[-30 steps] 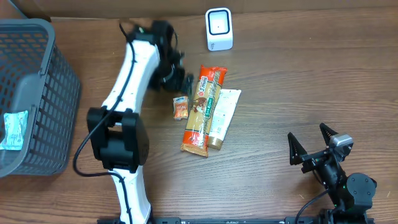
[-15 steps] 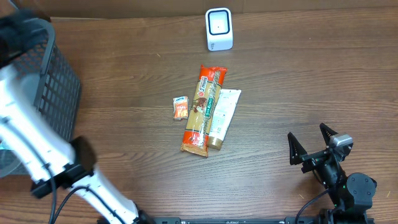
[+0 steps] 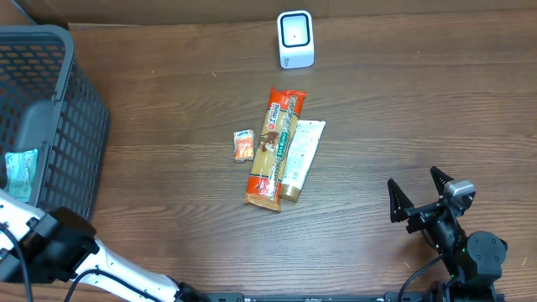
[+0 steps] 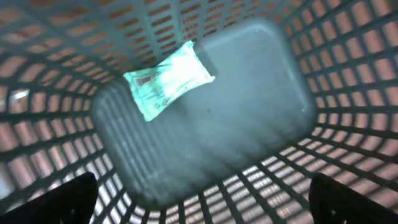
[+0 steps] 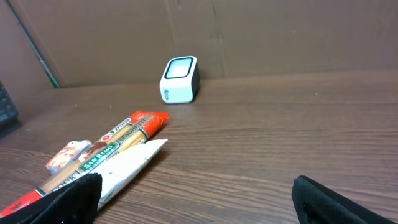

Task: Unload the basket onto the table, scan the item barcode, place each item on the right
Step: 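Reach the left gripper into the basket and grasp the green packet, then carry the green packet out and release it right of the tube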

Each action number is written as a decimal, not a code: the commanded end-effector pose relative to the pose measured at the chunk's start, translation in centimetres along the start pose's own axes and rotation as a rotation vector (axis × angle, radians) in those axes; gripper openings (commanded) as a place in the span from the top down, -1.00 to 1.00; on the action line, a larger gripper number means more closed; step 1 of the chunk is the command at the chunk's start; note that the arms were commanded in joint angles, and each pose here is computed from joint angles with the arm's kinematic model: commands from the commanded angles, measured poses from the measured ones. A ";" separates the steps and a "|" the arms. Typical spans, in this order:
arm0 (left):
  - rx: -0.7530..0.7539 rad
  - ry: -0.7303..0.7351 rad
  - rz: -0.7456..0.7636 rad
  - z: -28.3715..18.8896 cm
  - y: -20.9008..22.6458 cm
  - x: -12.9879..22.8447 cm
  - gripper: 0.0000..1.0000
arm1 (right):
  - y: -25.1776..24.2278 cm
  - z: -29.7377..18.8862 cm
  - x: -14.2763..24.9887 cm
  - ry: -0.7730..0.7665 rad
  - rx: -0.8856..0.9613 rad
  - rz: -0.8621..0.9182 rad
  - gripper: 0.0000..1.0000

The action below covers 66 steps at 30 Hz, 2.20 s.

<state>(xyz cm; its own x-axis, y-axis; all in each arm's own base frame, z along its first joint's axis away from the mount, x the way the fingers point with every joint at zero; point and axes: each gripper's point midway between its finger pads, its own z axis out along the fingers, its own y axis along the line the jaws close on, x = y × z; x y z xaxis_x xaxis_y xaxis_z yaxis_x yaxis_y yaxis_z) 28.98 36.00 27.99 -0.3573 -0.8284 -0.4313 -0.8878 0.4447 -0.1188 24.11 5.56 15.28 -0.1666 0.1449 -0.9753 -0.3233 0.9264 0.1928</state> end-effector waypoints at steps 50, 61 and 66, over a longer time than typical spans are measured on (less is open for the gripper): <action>-0.033 -0.032 0.584 25.1 6.8 6.5 0.92 | -0.3 0.7 3.2 0.134 -0.004 0.084 -1.00; 0.257 -0.093 0.264 18.3 -0.9 3.8 0.92 | -0.3 0.7 3.1 0.131 -0.004 0.082 -1.00; 0.545 -0.154 0.133 7.2 -6.9 0.9 0.92 | -0.2 0.7 2.7 0.116 -0.007 0.076 -1.00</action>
<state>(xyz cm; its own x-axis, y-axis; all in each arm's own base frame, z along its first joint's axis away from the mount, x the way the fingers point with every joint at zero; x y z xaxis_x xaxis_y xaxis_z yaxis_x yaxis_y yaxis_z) 33.32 36.86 8.78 -0.5544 -0.6923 -0.4619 -0.6666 0.7017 -0.2517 24.45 5.73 12.34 -0.3041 0.1715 -0.9371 -0.2977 0.9173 0.2644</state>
